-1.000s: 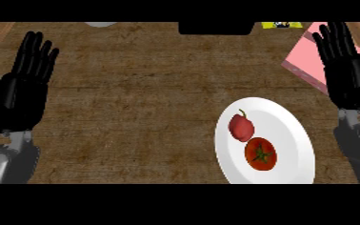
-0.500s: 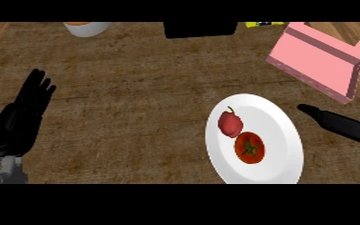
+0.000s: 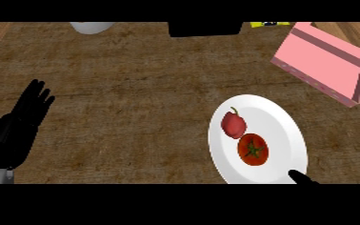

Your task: Pick the tomato from the plate and place it in the cardboard box

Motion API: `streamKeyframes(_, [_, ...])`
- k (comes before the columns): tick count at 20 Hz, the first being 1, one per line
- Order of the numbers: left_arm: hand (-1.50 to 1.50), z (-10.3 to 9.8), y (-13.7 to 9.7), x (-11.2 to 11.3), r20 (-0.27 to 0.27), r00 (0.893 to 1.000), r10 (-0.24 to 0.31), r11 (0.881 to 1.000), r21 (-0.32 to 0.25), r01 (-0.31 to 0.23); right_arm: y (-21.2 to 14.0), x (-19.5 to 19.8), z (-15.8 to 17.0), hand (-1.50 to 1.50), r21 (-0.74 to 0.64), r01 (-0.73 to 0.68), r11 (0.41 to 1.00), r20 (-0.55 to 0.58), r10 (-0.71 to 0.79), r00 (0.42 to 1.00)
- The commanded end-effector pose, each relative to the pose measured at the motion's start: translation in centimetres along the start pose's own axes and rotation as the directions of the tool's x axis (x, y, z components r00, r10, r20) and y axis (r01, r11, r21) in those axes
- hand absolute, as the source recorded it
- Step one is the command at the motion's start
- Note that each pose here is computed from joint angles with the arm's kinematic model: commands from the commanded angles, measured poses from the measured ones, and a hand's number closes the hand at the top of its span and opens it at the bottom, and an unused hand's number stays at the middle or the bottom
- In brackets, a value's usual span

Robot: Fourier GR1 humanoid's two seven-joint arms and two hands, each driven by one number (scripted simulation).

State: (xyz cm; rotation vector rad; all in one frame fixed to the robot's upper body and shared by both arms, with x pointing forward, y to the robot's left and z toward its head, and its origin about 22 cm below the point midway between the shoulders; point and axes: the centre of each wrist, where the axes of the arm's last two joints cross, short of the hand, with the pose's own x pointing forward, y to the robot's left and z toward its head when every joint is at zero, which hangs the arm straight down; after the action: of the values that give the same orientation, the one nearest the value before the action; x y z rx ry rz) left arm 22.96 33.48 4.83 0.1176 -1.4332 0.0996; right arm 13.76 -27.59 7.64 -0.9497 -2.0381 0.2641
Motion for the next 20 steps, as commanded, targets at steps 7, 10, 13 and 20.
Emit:
streamKeyframes(7, [0.0,0.0,0.1,0.4,0.02,1.0,-0.014,1.0,-0.023,0.015,-5.2,0.5,5.1,-1.5,0.397,-0.415,0.819,-0.174,0.511,0.842])
streamKeyframes(10, [0.0,-0.3,-0.6,1.2,0.03,1.0,-0.006,0.999,-0.035,0.007,-5.4,2.5,5.2,-1.5,0.463,-0.43,0.775,-0.243,0.577,0.78])
streamKeyframes(13, [0.0,-0.2,-1.7,1.1,0.029,1.0,-0.012,0.996,-0.09,0.015,-5.0,4.4,4.1,-1.5,0.517,-0.437,0.736,-0.286,0.629,0.722])
streamKeyframes(20, [0.0,-1.0,-1.8,0.8,0.016,1.0,-0.008,0.994,-0.109,0.01,-2.3,8.2,2.6,-1.5,0.606,-0.358,0.71,-0.412,0.665,0.623])
